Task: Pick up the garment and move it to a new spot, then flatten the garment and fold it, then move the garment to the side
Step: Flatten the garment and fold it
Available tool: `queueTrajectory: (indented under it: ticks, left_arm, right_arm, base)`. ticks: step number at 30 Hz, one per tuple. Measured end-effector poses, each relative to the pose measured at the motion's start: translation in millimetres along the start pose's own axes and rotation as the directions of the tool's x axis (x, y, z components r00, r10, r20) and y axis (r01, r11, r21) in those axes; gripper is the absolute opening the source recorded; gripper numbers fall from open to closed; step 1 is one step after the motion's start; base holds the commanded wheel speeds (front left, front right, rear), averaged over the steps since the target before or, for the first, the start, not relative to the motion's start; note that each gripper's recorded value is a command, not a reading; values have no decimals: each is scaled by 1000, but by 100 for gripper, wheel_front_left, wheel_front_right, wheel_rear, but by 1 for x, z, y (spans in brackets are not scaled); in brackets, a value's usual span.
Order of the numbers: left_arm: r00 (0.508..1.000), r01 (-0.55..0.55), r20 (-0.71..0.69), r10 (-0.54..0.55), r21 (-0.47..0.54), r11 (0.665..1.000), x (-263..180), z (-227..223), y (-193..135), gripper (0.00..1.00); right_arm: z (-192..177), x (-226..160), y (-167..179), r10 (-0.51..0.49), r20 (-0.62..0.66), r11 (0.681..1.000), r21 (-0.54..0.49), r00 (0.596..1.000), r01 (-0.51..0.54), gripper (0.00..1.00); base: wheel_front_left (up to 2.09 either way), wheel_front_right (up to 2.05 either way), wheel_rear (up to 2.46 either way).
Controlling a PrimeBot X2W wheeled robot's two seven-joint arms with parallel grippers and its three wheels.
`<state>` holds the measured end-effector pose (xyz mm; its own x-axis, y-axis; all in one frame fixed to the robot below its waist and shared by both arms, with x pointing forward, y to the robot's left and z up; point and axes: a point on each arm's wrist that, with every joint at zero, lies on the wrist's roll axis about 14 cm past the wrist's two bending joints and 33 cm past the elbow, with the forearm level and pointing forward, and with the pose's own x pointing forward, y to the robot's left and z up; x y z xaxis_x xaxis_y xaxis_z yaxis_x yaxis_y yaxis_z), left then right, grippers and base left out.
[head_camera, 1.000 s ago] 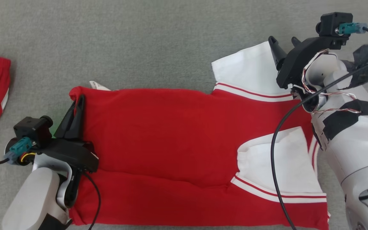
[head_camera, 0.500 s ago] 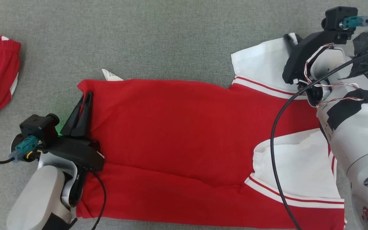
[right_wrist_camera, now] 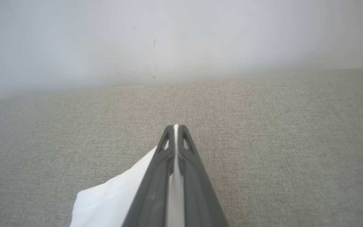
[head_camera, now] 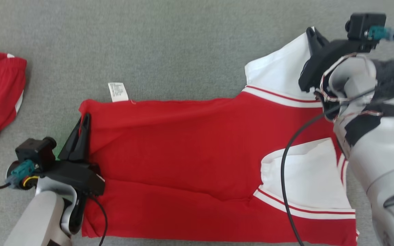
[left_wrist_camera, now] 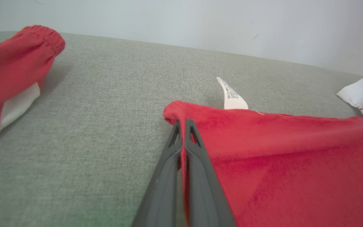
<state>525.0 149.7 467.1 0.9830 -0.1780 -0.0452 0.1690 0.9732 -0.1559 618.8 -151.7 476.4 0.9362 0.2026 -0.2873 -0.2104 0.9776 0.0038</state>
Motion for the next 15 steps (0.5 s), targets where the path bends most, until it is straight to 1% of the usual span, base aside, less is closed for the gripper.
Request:
queueTrajectory:
  ticks: [3, 5, 8, 12, 14, 15]
  left_arm:
    - [1000, -1, 11, 1, -3, 1000, -6, 5, -3, 0]
    - [1000, -3, 12, 3, -5, 1000, -11, 7, -4, 0]
    - [1000, -6, 19, 6, 0, 1000, -15, 11, -4, 0]
    - [1000, -1, 23, 1, 0, 1000, -20, 14, -8, 0]
    - [1000, 2, 24, -2, 0, 1000, -21, 15, -9, 0]
    - [1000, 7, 28, -7, -2, 1000, -21, 17, -11, 0]
  right_arm:
    - [4, -14, 4, 14, 54, 999, 29, 998, -15, 0]
    - [7, -25, 5, 30, 91, 999, 19, 995, -31, 0]
    - [13, -41, 9, 52, 146, 997, 56, 988, -61, 0]
    - [13, -65, 14, 87, 191, 989, 99, 978, -107, 0]
    - [12, -71, 17, 101, 200, 988, 99, 974, -123, 0]
    - [13, -78, 18, 108, 215, 984, 120, 971, -135, 0]
  base:
    - [0, 0, 0]
    - [0, 0, 0]
    - [0, 0, 0]
    - [0, 0, 0]
    - [0, 0, 0]
    - [0, 0, 0]
